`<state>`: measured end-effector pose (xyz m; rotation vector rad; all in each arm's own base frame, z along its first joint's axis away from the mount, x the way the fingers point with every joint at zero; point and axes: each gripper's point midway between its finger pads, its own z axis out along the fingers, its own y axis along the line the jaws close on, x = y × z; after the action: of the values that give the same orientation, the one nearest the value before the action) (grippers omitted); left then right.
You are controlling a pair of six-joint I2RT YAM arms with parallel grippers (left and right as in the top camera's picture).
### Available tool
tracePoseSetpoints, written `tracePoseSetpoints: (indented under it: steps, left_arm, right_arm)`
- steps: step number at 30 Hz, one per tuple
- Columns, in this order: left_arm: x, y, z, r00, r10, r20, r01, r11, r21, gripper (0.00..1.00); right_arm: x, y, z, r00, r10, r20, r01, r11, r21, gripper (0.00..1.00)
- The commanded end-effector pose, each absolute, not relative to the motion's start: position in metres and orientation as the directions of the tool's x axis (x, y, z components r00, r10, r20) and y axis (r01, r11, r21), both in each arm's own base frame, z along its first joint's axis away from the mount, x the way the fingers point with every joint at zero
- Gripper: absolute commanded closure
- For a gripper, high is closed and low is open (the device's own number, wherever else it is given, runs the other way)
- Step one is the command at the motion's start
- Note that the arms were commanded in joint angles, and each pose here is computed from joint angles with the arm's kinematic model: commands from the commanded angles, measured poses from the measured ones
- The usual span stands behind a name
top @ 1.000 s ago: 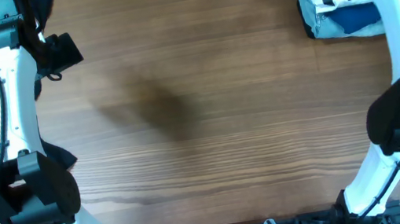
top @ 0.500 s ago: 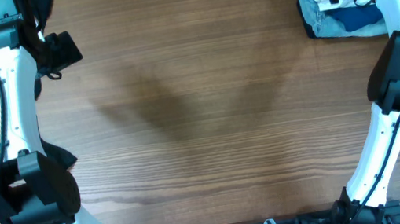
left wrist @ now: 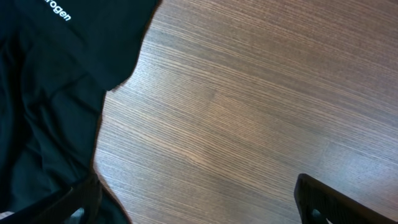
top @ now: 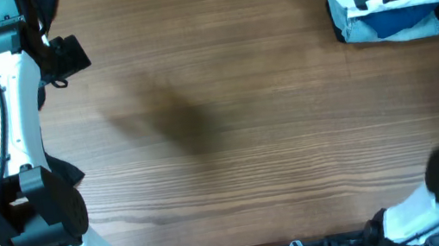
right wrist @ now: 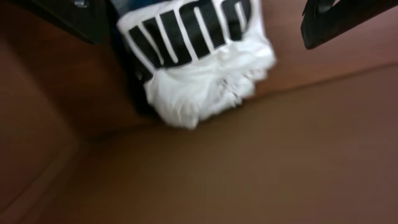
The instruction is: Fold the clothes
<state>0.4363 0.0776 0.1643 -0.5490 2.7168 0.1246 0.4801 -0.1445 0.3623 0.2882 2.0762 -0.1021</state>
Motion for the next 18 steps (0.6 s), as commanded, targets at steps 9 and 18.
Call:
tracePoseSetpoints:
  steps: [9,18]
  left_arm:
    - [0.437,0.082,0.162,-0.858,-0.359,-0.367,-0.395,0.918,0.026,0.0]
    - [0.437,0.082,0.162,-0.858,-0.359,-0.367,-0.395,0.918,0.026,0.0]
  right_arm:
    - [0.43,-0.129,0.414,-0.405,0.193,-0.894,0.266,0.96,0.087,0.0]
    - [0.413,-0.118,0.438,-0.378,0.104,-0.92,0.26,0.966,0.002,0.0]
